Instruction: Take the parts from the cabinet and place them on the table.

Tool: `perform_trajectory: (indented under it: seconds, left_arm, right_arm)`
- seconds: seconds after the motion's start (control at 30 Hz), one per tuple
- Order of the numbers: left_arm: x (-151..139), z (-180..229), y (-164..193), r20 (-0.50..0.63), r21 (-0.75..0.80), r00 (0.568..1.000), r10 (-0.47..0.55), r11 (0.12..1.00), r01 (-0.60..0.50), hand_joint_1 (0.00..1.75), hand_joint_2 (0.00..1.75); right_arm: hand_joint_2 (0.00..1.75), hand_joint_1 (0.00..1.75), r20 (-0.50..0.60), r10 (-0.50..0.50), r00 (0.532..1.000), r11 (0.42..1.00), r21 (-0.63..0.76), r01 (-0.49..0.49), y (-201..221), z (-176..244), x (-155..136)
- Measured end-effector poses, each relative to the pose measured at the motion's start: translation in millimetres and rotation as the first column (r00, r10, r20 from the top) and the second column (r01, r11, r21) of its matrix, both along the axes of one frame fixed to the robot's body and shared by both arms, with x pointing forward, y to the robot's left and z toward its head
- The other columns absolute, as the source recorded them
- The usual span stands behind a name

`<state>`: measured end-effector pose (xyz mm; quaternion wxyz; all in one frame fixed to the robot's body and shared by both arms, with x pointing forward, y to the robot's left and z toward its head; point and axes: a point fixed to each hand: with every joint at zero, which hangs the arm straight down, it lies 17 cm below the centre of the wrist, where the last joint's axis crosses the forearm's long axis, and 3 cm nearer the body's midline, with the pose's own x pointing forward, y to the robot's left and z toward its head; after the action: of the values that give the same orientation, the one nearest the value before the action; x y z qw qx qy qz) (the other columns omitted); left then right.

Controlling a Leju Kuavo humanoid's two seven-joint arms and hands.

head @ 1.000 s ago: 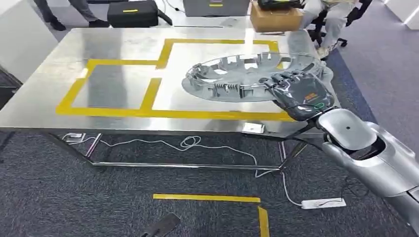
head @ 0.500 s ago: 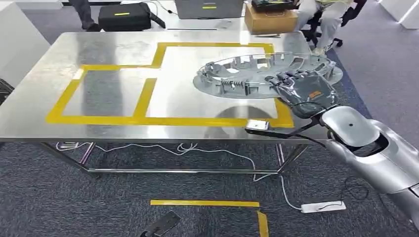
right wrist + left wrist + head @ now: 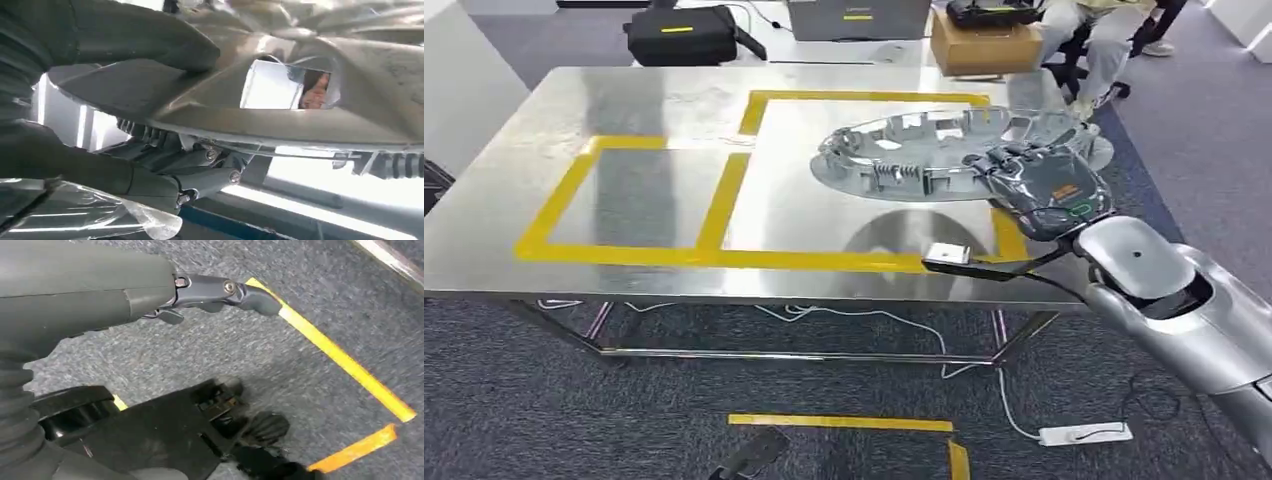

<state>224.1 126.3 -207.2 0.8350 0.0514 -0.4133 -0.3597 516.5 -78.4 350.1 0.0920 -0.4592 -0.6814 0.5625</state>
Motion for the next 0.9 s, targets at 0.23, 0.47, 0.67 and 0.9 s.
perform_trajectory:
  seconds: [0.23,0.47,0.67,0.9]
  left_arm:
    - [0,0,2,0.001,0.003,1.000,0.001,1.000,-0.001,0.00,1.75]
    - [0,0,3,0.002,0.005,1.000,0.001,1.000,-0.001,0.00,1.75]
    - [1,0,2,0.007,0.006,1.000,0.000,1.000,0.000,0.00,1.75]
    - [4,2,0,0.017,0.002,1.000,-0.006,1.000,0.006,0.00,1.75]
  right_arm:
    - [1.75,1.75,-0.007,-0.006,1.000,1.000,-0.001,0.006,-2,-4,1]
    - [1.75,1.75,-0.005,-0.004,1.000,1.000,-0.002,0.004,-1,-3,1]
    - [1.75,1.75,-0.007,-0.001,1.000,1.000,-0.002,0.001,0,-5,0]
    - [1.75,1.75,-0.021,0.030,0.999,1.000,0.004,-0.030,22,-20,-12]
